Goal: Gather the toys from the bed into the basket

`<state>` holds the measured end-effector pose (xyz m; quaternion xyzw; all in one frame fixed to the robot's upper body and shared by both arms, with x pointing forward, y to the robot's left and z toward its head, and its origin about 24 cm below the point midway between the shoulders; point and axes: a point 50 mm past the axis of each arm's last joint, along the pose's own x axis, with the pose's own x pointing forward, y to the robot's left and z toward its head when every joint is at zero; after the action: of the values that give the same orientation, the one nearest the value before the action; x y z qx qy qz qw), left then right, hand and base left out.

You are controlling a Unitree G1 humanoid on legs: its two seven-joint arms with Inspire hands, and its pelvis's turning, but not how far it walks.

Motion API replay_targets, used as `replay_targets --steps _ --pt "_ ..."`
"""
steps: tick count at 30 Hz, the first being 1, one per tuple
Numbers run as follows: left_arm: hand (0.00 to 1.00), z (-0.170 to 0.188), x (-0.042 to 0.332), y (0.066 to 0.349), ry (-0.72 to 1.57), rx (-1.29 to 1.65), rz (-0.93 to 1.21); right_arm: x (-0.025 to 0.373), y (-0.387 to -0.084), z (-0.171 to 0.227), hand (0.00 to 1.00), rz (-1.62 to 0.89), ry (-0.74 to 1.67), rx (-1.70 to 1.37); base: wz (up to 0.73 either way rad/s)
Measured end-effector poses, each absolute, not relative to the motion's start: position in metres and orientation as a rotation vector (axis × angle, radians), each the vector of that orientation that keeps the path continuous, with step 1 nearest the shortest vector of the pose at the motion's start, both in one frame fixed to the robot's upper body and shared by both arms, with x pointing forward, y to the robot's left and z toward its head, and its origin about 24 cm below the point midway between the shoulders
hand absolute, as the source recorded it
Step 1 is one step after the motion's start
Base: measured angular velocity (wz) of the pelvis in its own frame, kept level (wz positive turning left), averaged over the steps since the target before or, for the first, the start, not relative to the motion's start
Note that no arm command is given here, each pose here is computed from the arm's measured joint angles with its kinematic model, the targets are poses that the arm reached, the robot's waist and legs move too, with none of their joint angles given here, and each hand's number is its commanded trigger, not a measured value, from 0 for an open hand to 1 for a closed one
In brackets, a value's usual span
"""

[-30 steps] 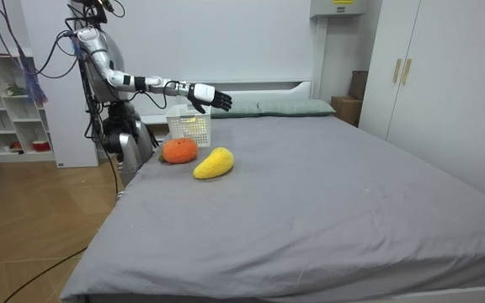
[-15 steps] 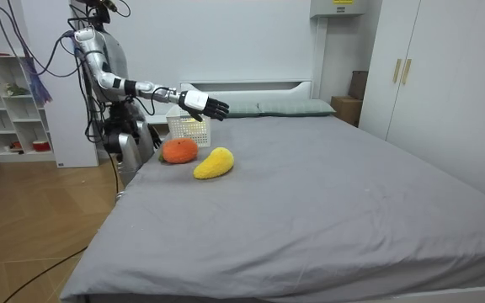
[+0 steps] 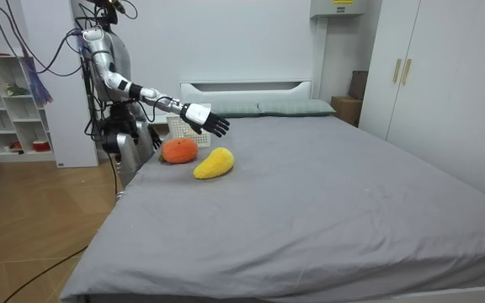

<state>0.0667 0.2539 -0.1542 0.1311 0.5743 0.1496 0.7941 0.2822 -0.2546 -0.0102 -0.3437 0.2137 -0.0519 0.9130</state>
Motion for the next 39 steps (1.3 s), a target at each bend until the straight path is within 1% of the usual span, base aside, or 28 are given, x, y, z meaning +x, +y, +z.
replay_targets --steps 7,14,24,35,36,37,38,39 --pt "0.0 -0.155 0.073 0.251 1.215 0.289 0.289 0.288 -0.26 -0.019 0.0 -0.116 0.488 -0.71 0.0" --pt "0.0 -0.154 0.082 0.247 1.179 0.299 0.259 0.298 -0.259 -0.014 0.0 -0.109 0.461 -0.711 0.04" --pt "0.0 -0.157 0.077 0.243 1.188 0.271 0.249 0.31 -0.264 -0.012 0.0 -0.133 0.501 -0.74 0.05" --pt "0.0 -0.158 0.07 0.244 1.215 0.25 0.253 0.3 -0.275 -0.023 0.0 -0.141 0.576 -0.784 0.05" --pt "0.0 -0.158 0.069 0.246 1.218 0.249 0.249 0.299 -0.276 -0.024 0.15 -0.136 0.585 -0.802 0.06" --pt "0.0 -0.158 0.068 0.246 1.22 0.249 0.247 0.298 -0.276 -0.025 0.55 -0.135 0.589 -0.804 0.0" --pt "0.0 -0.158 0.067 0.248 1.224 0.25 0.246 0.297 -0.277 -0.027 0.69 -0.134 0.601 -0.808 0.0" --pt "0.0 -0.158 0.066 0.248 1.227 0.252 0.246 0.295 -0.278 -0.029 0.8 -0.129 0.616 -0.821 0.0"
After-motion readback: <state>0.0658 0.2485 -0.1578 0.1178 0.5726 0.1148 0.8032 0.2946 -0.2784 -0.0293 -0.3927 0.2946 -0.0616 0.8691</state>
